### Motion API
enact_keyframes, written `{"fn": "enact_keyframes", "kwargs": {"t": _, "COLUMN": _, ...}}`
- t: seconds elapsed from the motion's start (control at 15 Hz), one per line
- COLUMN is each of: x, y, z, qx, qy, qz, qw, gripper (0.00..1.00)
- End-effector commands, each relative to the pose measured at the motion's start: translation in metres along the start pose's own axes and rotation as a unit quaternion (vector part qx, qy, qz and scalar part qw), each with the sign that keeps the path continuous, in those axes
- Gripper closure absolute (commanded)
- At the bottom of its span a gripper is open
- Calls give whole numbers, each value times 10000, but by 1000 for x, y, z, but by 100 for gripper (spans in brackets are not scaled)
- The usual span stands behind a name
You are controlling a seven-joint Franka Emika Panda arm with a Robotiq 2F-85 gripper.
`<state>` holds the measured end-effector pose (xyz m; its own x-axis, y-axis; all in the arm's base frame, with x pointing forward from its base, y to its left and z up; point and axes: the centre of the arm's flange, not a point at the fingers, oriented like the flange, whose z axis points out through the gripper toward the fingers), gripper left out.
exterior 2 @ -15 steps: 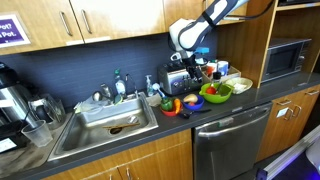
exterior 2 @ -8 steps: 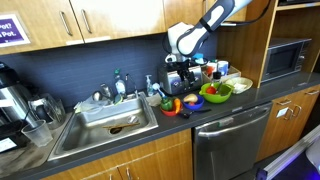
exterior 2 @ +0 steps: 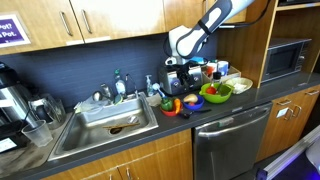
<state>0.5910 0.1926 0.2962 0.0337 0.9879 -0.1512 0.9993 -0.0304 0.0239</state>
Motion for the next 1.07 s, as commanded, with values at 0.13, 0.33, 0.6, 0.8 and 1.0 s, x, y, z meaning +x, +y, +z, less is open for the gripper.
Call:
{"fn": "enact_keyframes", "kwargs": {"t": 0.13, "x": -8, "y": 2, "z": 8, "qx": 101, "qy": 221, "qz": -28, "qw": 9997, "gripper": 0}}
{"fn": "enact_keyframes", "kwargs": {"t": 0.33, "x": -13, "y": 7, "z": 20, "qx": 174, "qy": 275, "qz": 11, "qw": 9995, "gripper": 0}}
{"fn": "enact_keyframes", "kwargs": {"t": 0.6, "x": -19, "y": 12, "z": 42, "qx": 158, "qy": 348, "qz": -44, "qw": 9993, "gripper": 0}}
{"fn": "enact_keyframes", "kwargs": {"t": 0.8, "x": -19, "y": 16, "z": 54, "qx": 20, "qy": 398, "qz": -167, "qw": 9991, "gripper": 0}}
{"fn": "enact_keyframes", "kwargs": {"t": 1.0, "x": -20, "y": 16, "z": 62, "qx": 13, "qy": 430, "qz": -194, "qw": 9989, "gripper": 0}}
